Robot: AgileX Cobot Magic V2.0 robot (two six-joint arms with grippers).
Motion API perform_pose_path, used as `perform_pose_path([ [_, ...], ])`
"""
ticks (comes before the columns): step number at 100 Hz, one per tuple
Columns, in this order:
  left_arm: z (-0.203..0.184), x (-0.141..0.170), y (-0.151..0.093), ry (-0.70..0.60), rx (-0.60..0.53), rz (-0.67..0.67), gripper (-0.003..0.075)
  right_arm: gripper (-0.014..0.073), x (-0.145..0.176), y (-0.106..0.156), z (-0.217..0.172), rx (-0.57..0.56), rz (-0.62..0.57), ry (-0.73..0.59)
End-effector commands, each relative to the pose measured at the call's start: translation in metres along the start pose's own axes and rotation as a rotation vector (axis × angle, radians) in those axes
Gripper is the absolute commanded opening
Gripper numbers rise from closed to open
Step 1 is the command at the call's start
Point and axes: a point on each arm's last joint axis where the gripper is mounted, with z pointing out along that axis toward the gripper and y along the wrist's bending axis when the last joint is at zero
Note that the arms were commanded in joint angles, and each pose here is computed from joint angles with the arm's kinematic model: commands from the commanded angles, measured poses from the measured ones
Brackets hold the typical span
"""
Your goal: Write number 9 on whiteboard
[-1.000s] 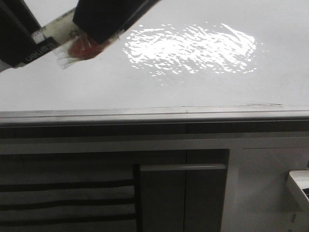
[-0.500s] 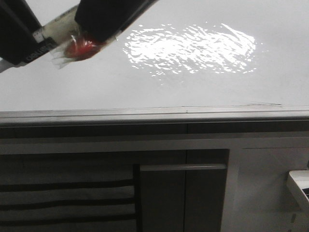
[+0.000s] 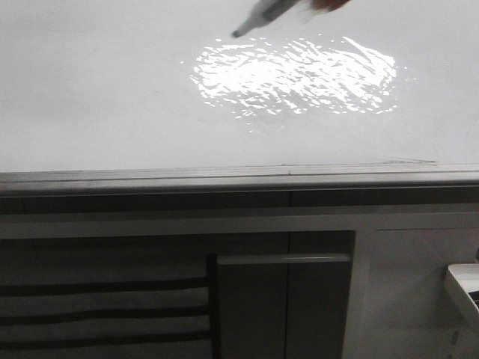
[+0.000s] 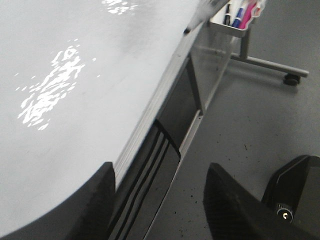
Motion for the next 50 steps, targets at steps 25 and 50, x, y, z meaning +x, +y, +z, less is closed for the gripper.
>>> perform_pose_path([
  [25,-0.012,0.034,0.004,-0.165,-0.23,-0.254,0.0367,-0.0046,0.04,-0.023,-0.013,0.139,0.326,-0.2],
  [50,-0.003,0.043,0.005,-0.187,-0.265,-0.277,0.0367,-0.0046,0.043,-0.024,0.002,0.139,0.354,-0.268],
])
